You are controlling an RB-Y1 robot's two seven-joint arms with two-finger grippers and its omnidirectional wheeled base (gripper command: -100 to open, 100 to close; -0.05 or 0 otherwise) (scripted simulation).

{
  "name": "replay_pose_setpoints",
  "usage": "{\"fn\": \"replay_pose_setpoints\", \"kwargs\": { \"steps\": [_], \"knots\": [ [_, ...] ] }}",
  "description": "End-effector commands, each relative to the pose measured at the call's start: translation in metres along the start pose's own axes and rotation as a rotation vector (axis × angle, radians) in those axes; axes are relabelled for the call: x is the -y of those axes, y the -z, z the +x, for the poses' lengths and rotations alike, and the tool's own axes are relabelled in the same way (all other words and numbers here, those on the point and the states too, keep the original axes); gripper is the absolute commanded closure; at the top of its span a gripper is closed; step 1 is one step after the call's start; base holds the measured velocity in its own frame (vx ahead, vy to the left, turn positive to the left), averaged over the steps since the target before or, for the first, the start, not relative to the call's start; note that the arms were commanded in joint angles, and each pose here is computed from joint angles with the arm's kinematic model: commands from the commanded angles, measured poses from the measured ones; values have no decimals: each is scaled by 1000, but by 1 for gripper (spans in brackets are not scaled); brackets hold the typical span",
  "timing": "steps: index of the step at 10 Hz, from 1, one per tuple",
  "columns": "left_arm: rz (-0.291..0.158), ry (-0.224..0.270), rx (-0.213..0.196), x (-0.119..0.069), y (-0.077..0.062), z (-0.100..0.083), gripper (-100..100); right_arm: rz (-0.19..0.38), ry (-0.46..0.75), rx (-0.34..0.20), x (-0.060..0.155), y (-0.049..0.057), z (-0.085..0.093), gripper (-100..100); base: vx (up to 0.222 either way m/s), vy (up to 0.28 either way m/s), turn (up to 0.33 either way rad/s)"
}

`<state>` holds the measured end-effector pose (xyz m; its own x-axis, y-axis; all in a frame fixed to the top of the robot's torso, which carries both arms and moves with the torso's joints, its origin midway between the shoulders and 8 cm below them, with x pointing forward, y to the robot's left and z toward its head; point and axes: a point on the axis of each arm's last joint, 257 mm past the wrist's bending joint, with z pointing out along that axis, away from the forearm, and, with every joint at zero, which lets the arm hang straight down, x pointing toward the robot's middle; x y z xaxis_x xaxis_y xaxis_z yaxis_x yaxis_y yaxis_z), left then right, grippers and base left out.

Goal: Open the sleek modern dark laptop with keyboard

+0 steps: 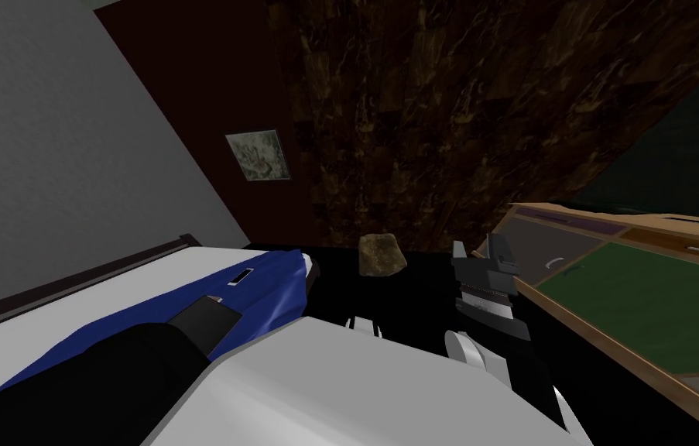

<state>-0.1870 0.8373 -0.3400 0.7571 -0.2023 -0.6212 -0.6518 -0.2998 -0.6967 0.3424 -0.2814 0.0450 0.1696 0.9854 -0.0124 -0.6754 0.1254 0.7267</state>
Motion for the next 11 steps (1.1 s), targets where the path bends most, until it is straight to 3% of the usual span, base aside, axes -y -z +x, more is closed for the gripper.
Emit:
{"fn": "replay_pose_setpoints", "kwargs": {
  "steps": [1,2,3,5,6,7,8,10,11],
  "knots": [
    [33,-6,-35,18,-4,20,-100,0,0,0,0,0,0,0,66,53,341],
    [36,-27,-40,19,-4,22,-100,0,0,0,0,0,0,0,81,45,284],
    [67,-13,-71,36,-6,41,-100,0,0,0,0,0,0,0,107,59,410],
    [71,-46,-79,37,-6,44,-100,0,0,0,0,0,0,0,70,32,53],
    [102,-29,-112,55,-8,64,-100,0,0,0,0,0,0,0,76,28,322],
    [93,-61,-113,49,-7,63,-100,0,0,0,0,0,0,0,70,22,231],
    [136,-33,-150,73,-8,85,-100,0,0,0,0,0,0,0,94,40,395],
    [142,-85,-158,73,-8,88,-100,0,0,0,0,0,0,0,69,28,99],
    [174,-82,-189,91,-7,107,-100,0,0,0,0,0,0,0,73,27,298]
  ]
}}
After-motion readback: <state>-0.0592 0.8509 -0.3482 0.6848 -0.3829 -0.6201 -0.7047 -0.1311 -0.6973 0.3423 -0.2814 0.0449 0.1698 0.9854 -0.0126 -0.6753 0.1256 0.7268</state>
